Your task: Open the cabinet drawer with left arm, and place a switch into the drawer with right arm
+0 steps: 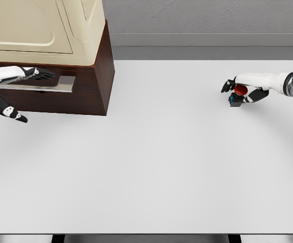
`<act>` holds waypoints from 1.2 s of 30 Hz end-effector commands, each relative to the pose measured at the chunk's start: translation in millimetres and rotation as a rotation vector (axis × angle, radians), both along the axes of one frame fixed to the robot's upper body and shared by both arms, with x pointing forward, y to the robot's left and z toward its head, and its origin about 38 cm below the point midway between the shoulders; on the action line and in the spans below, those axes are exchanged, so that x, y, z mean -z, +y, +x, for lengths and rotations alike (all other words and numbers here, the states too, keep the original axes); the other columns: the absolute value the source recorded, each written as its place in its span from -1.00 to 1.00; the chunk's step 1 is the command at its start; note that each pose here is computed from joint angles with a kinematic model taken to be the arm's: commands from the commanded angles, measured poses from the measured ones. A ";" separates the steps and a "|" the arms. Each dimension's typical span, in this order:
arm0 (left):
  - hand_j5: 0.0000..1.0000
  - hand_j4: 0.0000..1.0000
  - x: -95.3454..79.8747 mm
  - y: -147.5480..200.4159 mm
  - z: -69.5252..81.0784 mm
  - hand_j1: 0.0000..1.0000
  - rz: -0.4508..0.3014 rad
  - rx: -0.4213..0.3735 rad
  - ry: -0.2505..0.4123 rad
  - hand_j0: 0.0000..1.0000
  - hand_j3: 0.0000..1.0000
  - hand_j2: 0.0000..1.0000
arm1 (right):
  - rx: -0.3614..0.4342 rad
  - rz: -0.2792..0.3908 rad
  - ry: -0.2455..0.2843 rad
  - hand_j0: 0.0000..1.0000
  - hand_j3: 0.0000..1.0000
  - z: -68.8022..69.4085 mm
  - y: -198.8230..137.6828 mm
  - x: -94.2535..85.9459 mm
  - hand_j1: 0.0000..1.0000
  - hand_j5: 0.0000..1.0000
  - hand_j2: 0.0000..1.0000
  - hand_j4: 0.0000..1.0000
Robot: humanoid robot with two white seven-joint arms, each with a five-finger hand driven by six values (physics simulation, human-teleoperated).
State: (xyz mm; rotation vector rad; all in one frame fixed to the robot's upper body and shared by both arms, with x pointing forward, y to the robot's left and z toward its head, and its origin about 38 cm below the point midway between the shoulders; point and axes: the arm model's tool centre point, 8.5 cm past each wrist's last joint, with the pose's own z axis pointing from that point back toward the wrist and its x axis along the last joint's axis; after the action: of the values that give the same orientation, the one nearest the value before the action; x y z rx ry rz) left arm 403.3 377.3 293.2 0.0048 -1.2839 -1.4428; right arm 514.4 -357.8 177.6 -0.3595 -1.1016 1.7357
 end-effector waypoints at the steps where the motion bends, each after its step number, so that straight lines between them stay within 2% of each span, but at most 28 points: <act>1: 1.00 1.00 1.5 -1.7 1.5 1.00 -0.004 -0.003 0.005 1.00 1.00 1.00 | 0.004 0.004 0.001 0.28 0.28 0.1 -0.7 -0.2 0.28 0.28 0.28 0.28; 14: 1.00 1.00 8.5 -9.1 0.7 1.00 -0.020 0.014 0.020 1.00 1.00 1.00 | 0.001 0.007 -0.004 0.06 0.06 0.6 0.6 -2.2 0.06 0.06 0.06 0.06; 18: 1.00 1.00 10.0 -9.4 -0.3 1.00 -0.019 0.016 0.024 1.00 1.00 1.00 | -0.009 0.011 -0.021 0.02 0.02 2.9 3.6 -9.7 0.02 0.02 0.02 0.02; 32: 1.00 1.00 14.2 -10.7 -7.9 1.00 -0.015 0.027 0.043 1.00 1.00 1.00 | -0.074 0.020 -0.056 0.00 0.00 2.4 19.9 -21.5 0.00 0.00 0.00 0.00; 36: 1.00 1.00 14.3 -9.2 -12.9 1.00 -0.005 0.030 0.049 1.00 1.00 1.00 | -0.098 0.022 -0.082 0.00 0.00 3.8 27.3 -32.6 0.00 0.00 0.00 0.00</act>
State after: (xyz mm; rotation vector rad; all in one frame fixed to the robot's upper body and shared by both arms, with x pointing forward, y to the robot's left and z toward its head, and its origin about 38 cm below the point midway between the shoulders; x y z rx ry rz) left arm 392.6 367.9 277.1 -0.0542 -1.2571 -1.4476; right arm 518.6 -333.6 206.9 -0.3724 -1.1999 1.8037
